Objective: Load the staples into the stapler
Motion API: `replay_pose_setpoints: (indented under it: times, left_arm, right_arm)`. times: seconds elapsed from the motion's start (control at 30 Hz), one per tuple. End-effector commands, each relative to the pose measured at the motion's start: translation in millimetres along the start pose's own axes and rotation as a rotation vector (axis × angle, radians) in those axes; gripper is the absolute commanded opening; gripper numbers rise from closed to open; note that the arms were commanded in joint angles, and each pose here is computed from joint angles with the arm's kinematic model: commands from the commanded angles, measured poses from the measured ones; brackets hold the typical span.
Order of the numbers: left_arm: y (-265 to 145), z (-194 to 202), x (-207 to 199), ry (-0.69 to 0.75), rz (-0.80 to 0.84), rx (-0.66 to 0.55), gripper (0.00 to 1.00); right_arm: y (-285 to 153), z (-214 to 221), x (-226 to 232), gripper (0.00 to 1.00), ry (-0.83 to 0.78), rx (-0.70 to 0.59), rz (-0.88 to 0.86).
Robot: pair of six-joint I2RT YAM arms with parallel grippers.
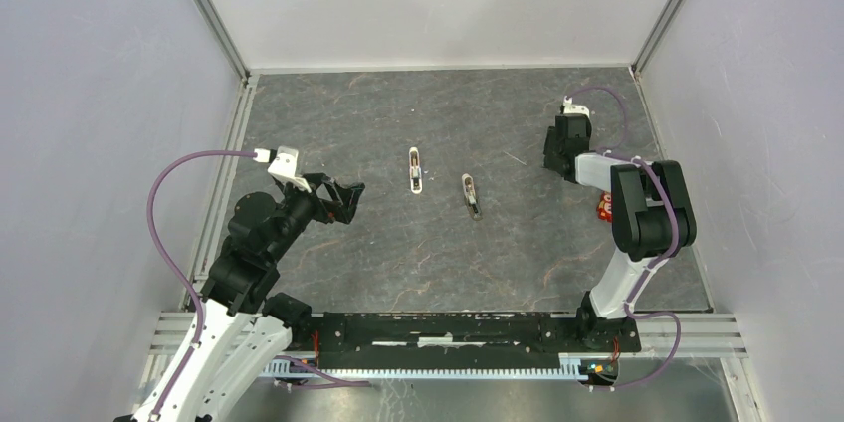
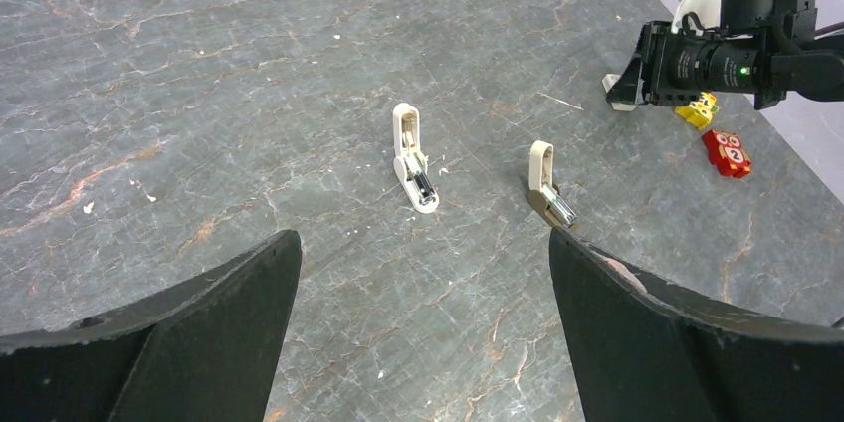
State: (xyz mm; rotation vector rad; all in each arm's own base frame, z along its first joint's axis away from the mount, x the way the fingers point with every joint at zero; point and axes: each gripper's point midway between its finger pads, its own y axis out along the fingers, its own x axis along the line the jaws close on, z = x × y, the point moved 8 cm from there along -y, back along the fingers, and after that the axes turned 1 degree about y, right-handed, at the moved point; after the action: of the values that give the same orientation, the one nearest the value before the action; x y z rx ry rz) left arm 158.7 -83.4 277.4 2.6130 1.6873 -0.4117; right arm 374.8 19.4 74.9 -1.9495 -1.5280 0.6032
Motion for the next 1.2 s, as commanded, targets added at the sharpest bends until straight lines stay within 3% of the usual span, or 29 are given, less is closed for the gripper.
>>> replay_pose_setpoints:
  times: [0.0, 0.47, 0.83, 0.93, 1.1, 1.17]
  left_arm:
    - [-2.5, -6.3, 3.0, 0.079, -0.012, -0.026, 1.00]
    - [-2.4, -5.9, 2.8, 0.077, -0.010, -0.025, 1.00]
    - [4.3, -0.2, -0.1, 0.021, 0.004, 0.004, 1.00]
    - [13.2, 8.6, -2.8, -0.071, -0.008, 0.091, 1.00]
    - [28.1, 27.7, -11.5, -0.246, -0.009, 0.346, 1.00]
    - [32.6, 34.3, -10.7, -0.311, -0.012, 0.385, 1.00]
  right_arm:
    - [5.5, -3.1, -4.5, 0.43, -0.024, -0.011, -0.011]
    - [-19.2, 8.6, -6.6, 0.35, -0.083, -0.020, -0.102]
    - [-84.1, 34.9, 20.1, 0.35, -0.205, -0.071, -0.233]
    - [-109.4, 51.7, 38.3, 0.36, -0.272, -0.086, -0.316]
    - [-147.8, 81.4, 71.5, 0.37, -0.397, -0.119, -0.568]
    - [-158.6, 90.9, 83.4, 0.37, -0.450, -0.126, -0.638]
